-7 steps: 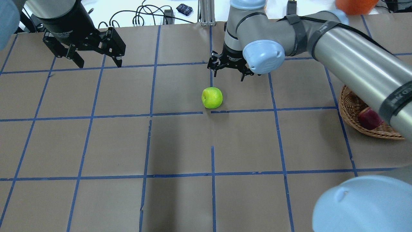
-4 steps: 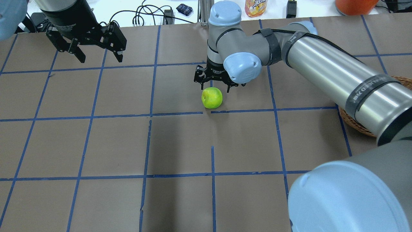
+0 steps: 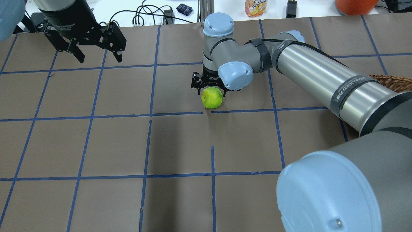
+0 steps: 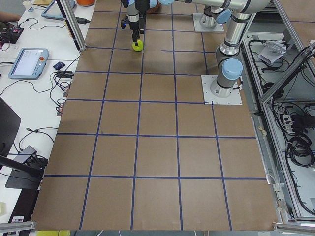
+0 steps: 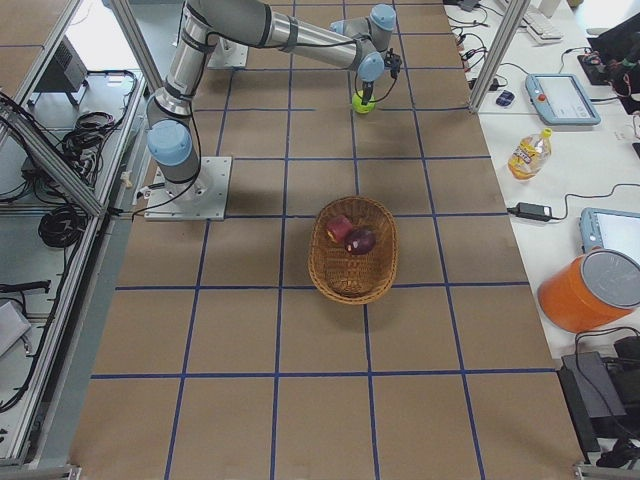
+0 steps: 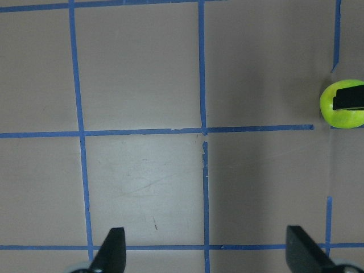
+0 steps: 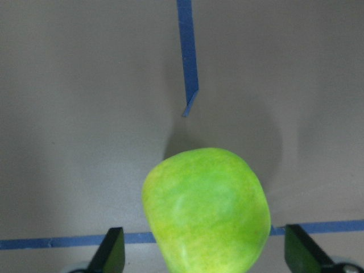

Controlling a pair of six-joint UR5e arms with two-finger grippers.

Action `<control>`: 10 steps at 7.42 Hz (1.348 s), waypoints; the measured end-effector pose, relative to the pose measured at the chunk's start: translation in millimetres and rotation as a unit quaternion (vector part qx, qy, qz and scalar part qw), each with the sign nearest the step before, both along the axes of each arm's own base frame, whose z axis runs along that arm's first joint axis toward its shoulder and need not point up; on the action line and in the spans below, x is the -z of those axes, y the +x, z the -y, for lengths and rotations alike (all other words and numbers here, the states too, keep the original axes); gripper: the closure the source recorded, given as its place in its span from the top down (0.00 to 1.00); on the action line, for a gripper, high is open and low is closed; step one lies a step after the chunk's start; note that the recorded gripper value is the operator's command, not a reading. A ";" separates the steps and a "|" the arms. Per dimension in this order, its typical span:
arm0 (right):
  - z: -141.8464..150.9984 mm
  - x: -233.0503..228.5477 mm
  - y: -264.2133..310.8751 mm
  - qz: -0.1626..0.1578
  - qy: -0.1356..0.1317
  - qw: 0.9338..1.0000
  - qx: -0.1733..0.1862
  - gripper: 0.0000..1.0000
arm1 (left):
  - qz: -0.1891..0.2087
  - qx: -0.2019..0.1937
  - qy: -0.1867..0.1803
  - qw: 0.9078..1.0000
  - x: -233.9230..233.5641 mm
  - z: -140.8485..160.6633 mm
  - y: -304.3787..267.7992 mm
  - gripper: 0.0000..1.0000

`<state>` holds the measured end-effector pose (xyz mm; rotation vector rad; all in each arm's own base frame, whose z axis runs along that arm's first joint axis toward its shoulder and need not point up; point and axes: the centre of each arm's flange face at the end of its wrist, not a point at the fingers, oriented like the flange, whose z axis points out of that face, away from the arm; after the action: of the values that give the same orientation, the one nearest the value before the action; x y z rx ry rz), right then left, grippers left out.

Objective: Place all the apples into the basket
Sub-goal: 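Lift the green apple with the right gripper and carry it toward the basket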

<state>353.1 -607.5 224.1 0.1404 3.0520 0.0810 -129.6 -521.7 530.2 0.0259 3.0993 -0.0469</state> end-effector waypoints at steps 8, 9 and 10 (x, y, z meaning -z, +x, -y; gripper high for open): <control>-0.8 -22.8 -19.1 -0.004 -0.015 1.000 0.007 0.58 | -0.001 0.000 -0.001 1.000 -0.9 1.4 0.5 1.00; 0.4 -48.1 -43.8 -0.005 -0.019 1.000 0.020 0.58 | 0.000 -0.002 -0.002 1.000 -2.3 0.4 1.6 1.00; 5.9 -70.4 -85.2 -0.011 -0.022 0.999 0.025 0.58 | 0.000 -0.002 -0.002 1.000 -3.0 -1.2 2.7 1.00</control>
<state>267.9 -613.4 294.5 0.2153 3.0676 0.0098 -126.8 -520.5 533.2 0.0182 3.0991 -0.0537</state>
